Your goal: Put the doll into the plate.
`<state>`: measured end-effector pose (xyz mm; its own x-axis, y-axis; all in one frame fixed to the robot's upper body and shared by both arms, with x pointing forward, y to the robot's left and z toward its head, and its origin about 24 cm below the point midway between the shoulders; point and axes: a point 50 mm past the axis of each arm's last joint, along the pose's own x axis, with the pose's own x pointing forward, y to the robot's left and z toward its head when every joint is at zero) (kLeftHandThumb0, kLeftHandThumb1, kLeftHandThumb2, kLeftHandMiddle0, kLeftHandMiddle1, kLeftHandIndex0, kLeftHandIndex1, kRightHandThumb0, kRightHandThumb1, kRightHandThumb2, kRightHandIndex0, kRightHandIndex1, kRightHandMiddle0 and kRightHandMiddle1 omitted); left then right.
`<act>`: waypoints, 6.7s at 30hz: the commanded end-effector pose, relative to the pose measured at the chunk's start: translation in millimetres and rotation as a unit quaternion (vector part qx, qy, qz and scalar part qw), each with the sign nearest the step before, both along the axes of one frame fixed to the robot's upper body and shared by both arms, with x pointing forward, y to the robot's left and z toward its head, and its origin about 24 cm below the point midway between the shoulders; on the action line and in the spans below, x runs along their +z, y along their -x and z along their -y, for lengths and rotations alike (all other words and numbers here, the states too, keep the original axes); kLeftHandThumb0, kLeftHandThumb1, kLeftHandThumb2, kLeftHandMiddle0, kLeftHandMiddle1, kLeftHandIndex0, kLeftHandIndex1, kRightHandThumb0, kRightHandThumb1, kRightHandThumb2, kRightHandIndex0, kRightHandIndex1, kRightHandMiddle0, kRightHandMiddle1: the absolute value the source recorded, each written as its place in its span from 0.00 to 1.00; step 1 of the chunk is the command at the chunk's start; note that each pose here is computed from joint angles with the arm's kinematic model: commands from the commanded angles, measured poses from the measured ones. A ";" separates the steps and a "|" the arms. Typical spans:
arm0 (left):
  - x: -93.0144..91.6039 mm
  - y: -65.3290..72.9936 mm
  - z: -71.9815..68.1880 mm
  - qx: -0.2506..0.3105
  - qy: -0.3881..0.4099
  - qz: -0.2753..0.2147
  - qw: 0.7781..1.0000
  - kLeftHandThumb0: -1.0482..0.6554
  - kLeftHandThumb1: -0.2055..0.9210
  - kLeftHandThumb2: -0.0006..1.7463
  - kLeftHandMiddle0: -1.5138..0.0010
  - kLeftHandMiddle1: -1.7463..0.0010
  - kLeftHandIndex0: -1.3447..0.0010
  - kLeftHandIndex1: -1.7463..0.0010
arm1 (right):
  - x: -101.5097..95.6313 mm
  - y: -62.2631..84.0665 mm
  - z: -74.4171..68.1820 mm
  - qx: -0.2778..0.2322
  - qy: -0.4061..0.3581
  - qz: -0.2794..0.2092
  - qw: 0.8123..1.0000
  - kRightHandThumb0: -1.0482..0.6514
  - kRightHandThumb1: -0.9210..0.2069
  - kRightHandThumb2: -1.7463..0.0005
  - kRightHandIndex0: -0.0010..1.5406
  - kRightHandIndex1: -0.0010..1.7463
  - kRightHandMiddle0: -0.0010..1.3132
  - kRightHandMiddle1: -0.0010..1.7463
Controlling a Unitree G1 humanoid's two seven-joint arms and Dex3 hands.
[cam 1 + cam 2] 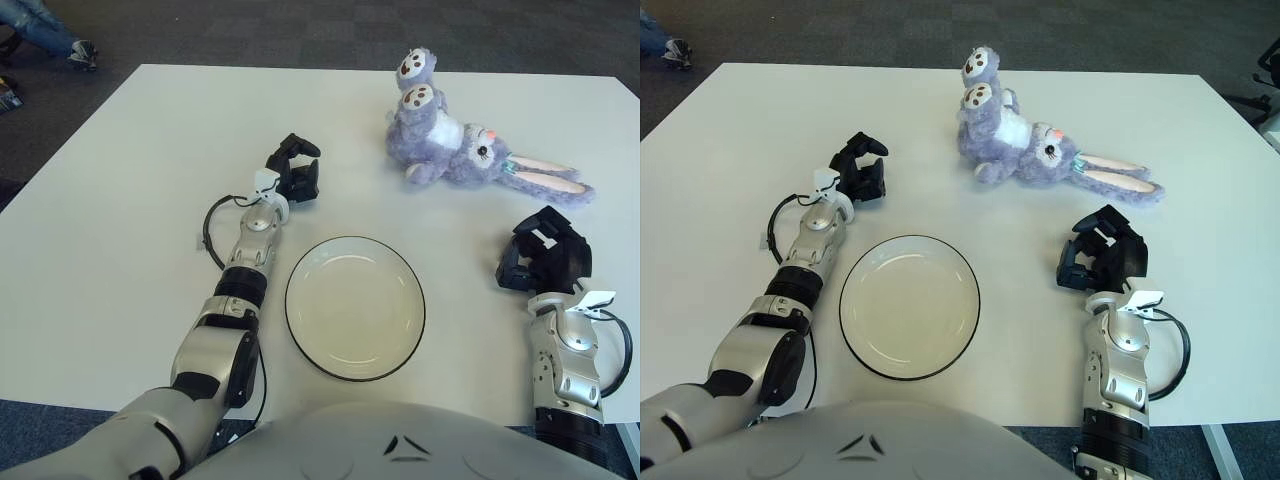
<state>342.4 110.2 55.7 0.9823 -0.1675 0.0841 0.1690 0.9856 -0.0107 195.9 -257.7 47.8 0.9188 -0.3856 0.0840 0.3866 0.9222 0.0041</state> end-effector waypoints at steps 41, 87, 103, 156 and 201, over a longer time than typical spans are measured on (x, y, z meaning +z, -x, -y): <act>0.7 10.7 -2.2 0.044 0.023 0.003 0.999 0.35 0.55 0.69 0.24 0.00 0.60 0.00 | -0.4 -2.4 0.9 0.045 0.049 -0.025 0.997 0.61 0.88 0.02 0.57 1.00 0.60 0.91; -0.1 38.7 -31.8 0.175 -0.005 0.013 0.984 0.35 0.51 0.72 0.25 0.00 0.58 0.00 | 94.6 -81.3 -3.2 0.126 0.155 0.033 0.979 0.61 0.68 0.13 0.49 1.00 0.36 1.00; -2.0 43.6 -37.0 0.205 -0.010 0.013 0.979 0.34 0.47 0.75 0.23 0.00 0.55 0.00 | 136.3 -98.1 -11.6 0.161 0.282 0.038 0.945 0.61 0.63 0.17 0.47 0.98 0.33 1.00; -3.1 46.7 -36.9 0.200 -0.008 0.016 0.980 0.33 0.45 0.77 0.22 0.00 0.54 0.00 | 153.8 -125.8 -32.1 0.193 0.563 0.004 0.803 0.59 0.47 0.31 0.50 1.00 0.08 0.85; -3.1 48.7 -35.5 0.182 -0.003 0.012 0.983 0.34 0.48 0.74 0.24 0.00 0.56 0.00 | 152.2 -162.0 -14.7 0.241 0.665 -0.080 0.702 0.00 0.09 0.82 0.00 0.00 0.00 0.08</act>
<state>297.9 144.1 61.5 0.9697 0.1964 0.1451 -0.1953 0.9805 -0.0217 356.3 -240.4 189.9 0.9479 0.3102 -0.0727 -0.1115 0.1092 -0.9877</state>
